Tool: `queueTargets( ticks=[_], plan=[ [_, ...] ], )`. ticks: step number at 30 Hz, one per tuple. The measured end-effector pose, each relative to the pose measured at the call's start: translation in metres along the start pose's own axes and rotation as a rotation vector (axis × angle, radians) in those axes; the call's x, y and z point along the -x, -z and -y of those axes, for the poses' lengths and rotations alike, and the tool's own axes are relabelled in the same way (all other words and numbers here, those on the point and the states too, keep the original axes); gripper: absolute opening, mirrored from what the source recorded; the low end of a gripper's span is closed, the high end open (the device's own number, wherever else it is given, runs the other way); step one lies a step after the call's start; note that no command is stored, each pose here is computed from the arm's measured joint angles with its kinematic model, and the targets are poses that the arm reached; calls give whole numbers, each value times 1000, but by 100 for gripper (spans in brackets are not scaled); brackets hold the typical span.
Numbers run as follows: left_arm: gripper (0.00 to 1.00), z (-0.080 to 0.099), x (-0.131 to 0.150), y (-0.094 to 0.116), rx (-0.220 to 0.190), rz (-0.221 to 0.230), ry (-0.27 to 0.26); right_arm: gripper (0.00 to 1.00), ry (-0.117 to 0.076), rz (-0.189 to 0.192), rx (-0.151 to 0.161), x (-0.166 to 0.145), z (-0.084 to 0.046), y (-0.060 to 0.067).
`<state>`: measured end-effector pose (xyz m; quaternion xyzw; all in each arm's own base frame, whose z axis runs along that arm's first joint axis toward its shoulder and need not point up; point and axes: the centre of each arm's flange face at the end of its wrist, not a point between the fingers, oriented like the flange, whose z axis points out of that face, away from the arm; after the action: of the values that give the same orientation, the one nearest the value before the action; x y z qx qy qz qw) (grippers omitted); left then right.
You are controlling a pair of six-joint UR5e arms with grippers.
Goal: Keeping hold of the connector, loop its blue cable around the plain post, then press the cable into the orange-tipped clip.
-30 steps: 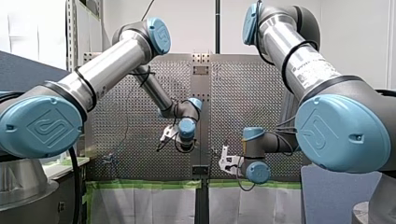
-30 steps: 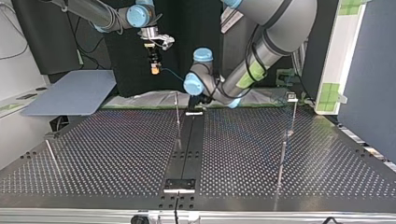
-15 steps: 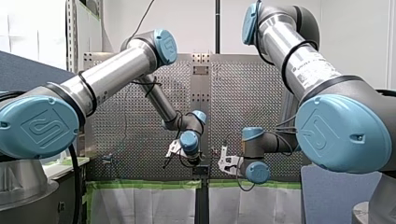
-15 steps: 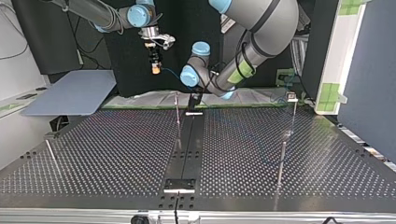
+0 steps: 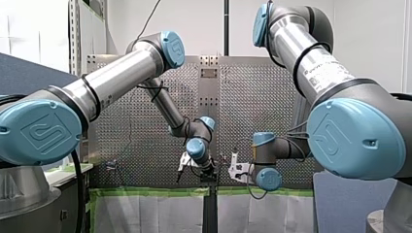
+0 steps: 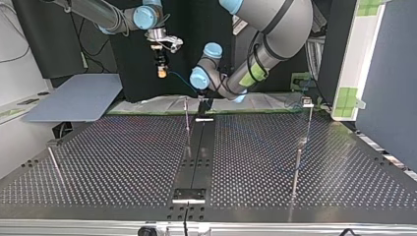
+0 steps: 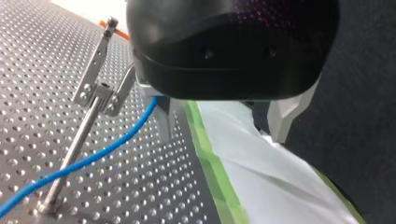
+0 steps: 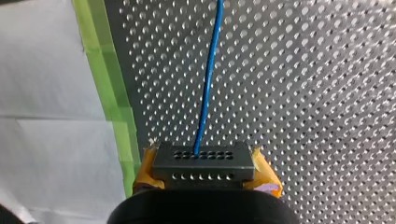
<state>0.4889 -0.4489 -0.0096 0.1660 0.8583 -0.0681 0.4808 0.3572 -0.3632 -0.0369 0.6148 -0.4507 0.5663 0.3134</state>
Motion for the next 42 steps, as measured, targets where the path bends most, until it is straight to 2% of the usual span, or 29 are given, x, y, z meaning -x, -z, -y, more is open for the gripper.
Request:
queueTargets(
  ticks=[7,8,9,10,11,12,14,15,16,26,36,42],
  plan=[
    [100,4,-1,-4,-62,34,71,0,3,3,11,0,-2,0],
    [87,5,0,-4,-73,42,83,0,3,3,11,0,-2,0],
    [87,5,0,-5,-81,47,92,0,3,3,11,0,-2,0],
    [71,6,1,-5,-88,51,100,0,3,3,12,0,-2,0],
    [46,6,1,-6,-94,54,111,0,3,3,12,0,-2,0],
    [46,7,2,-6,-95,56,119,0,3,2,12,0,-2,0],
    [14,7,2,-6,-89,59,134,0,3,2,12,0,-2,0],
    [14,6,2,-6,-84,60,139,0,3,1,12,0,-2,0],
    [0,6,2,-6,-77,61,141,0,3,1,12,0,-2,0],
    [0,1,1,-4,-3,67,142,0,2,-1,18,-1,-4,-1],
    [0,13,3,-3,-16,96,141,0,-1,-14,32,-10,-12,-19],
    [0,14,6,-6,-22,132,175,0,-3,-17,45,-15,-18,-28]
  ],
)
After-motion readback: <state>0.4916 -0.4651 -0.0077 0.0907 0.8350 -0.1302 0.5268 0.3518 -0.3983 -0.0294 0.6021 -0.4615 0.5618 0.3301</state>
